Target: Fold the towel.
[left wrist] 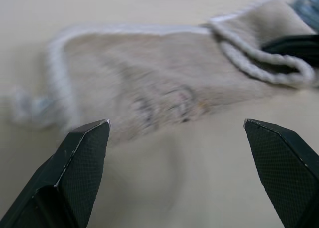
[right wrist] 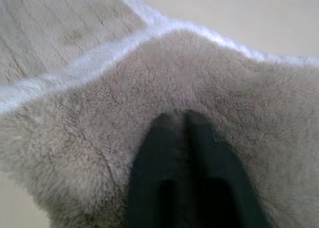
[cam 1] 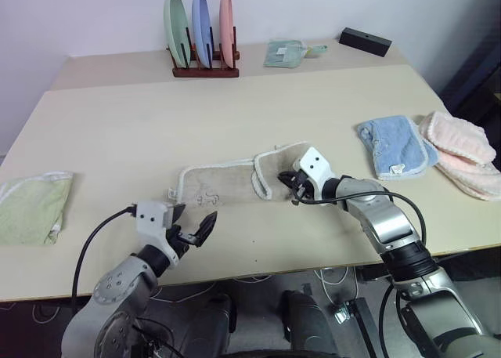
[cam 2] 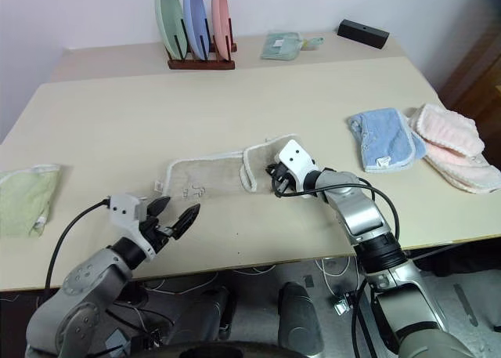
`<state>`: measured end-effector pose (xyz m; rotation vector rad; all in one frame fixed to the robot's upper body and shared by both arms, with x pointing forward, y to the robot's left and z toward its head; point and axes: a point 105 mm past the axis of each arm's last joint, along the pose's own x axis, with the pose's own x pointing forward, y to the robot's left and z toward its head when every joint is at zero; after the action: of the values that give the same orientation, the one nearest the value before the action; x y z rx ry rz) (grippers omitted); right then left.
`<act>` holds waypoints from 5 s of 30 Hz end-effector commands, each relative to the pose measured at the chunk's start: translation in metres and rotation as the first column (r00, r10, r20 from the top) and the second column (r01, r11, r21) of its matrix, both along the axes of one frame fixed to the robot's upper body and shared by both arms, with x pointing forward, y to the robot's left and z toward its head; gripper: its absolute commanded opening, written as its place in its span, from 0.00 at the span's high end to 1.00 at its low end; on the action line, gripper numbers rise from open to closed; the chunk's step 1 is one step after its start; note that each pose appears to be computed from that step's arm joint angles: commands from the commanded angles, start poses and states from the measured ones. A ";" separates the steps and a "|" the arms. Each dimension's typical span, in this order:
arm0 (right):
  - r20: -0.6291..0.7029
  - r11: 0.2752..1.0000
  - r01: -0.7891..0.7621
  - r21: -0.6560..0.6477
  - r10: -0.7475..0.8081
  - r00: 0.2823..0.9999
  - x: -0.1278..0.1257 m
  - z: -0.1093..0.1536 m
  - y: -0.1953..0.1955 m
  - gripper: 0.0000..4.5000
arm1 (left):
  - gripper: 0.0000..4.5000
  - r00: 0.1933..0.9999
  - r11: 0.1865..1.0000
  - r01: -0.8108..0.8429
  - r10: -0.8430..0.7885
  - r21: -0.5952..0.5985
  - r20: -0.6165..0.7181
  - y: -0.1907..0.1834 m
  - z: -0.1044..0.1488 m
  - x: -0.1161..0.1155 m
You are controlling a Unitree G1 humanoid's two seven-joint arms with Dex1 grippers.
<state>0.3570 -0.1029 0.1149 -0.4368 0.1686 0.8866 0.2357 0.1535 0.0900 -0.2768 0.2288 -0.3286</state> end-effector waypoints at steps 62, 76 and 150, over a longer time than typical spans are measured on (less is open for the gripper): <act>0.167 0.976 -0.218 -0.012 0.217 0.962 -0.052 0.045 0.020 0.13 | 0.58 0.883 0.853 0.423 -0.464 0.307 0.073 -0.064 0.051 0.066; 0.178 0.968 -0.192 0.160 0.163 0.970 -0.031 0.071 0.053 1.00 | 0.75 0.952 0.989 0.004 -0.049 0.151 0.301 0.054 0.111 0.062; -0.481 0.014 0.699 0.715 -0.716 0.506 0.010 0.099 -0.207 0.99 | 0.87 0.856 0.884 0.379 -0.447 0.274 0.258 -0.041 0.040 0.037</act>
<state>0.3762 -0.2960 0.2191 0.6208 -0.1034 -0.1268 0.2722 0.1175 0.1224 0.0366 0.0386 -0.7420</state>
